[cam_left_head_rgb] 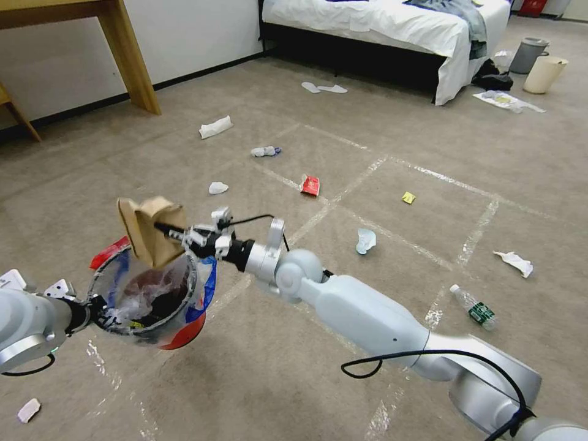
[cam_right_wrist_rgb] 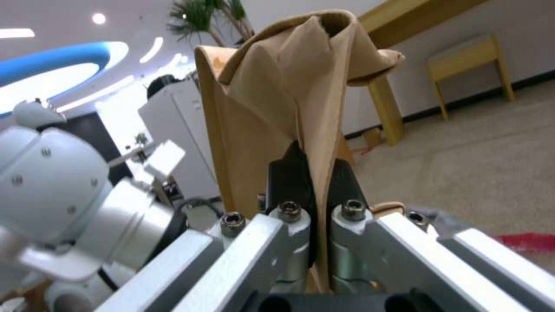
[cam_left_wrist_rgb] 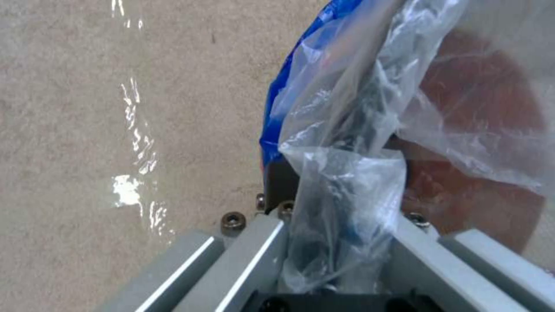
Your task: Pick up the trash bin and place the garbage on the floor into it.
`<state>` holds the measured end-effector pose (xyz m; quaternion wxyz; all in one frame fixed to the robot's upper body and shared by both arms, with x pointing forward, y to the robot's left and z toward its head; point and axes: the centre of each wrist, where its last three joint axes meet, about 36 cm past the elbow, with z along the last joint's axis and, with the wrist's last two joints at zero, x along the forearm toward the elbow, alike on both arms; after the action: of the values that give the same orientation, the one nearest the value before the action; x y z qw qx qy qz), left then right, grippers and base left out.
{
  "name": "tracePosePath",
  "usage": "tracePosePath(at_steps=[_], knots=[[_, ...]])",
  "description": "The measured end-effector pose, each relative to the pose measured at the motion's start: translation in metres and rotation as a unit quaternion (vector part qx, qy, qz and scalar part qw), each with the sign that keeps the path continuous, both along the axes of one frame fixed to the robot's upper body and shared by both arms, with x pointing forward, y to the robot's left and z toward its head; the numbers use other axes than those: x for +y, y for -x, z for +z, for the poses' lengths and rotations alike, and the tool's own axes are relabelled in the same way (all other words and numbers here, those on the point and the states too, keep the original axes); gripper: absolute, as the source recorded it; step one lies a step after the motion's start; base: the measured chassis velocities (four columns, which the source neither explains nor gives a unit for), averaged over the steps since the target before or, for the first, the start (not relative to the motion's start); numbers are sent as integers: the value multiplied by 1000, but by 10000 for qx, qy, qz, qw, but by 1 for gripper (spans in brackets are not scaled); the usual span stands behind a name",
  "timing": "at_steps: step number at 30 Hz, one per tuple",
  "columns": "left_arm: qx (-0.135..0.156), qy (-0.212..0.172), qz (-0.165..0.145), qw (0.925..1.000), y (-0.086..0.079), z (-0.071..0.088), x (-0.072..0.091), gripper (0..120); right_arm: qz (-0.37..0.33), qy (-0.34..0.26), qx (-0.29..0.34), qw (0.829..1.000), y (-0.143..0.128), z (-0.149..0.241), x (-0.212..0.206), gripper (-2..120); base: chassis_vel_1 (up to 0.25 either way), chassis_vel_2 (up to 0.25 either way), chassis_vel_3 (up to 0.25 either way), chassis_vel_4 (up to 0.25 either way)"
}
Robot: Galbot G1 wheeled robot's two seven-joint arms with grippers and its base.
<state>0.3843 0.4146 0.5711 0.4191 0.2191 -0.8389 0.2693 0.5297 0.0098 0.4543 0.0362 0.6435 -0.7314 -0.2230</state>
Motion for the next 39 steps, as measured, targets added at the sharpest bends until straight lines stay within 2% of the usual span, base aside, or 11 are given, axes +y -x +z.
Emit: tracePosePath(at_steps=[10, 16, 19, 21, 25, 27, 31, 34, 36, 37, 39], knots=[[-10, -16, -13, 10000, 1, 3, -1, 0, 221, 382, -233, 9988, 4, -7, 6, 4, 0, 0, 0, 0], [-16, -4, -7, 10000, 2, 3, -3, 0, 389, 546, -327, 9972, 5, -6, 6, 30, 0, 0, 0, 0], [-10, 1, -4, 10000, 3, 2, -3, 0, 384, 541, -337, 9972, 2, -2, 6, 37, 0, 0, 0, 0], [-1, 9, -1, 10000, 4, 1, -3, 0, 355, 514, -394, 9973, -3, 7, 5, 49, 0, 0, 0, 0], [14, 12, 0, 10000, 5, 0, -4, 0, 303, 481, -429, 9975, -7, 14, 5, 59, 0, 0, 0, 0], [22, 11, 0, 10000, 5, 0, -4, 0, 206, 405, -482, 9978, -11, 20, 4, 71, 0, 0, 0, 0], [21, 8, -1, 10000, 6, 0, -4, 0, -12, 217, -481, 9986, -15, 27, 2, 80, 0, 0, 0, 0], [2, 12, -22, 10000, 6, 1, -5, 0, -389, -8, -481, 9981, -23, 38, -7, 90, 0, 0, 0, 0], [-18, 38, -31, 10000, 6, 1, -6, 0, -863, -226, -525, 9946, -39, 55, -36, 99, 0, 0, 0, 0], [-18, 38, -31, 10000, 6, 1, -6, 0, -863, -226, -525, 9946, -39, 55, -36, 99, 0, 0, 0, 0], [-53, 113, -66, 9999, 5, -1, -9, 0, -1214, -295, -565, 9905, -47, 63, -76, 100, 0, 0, 0, 0]])
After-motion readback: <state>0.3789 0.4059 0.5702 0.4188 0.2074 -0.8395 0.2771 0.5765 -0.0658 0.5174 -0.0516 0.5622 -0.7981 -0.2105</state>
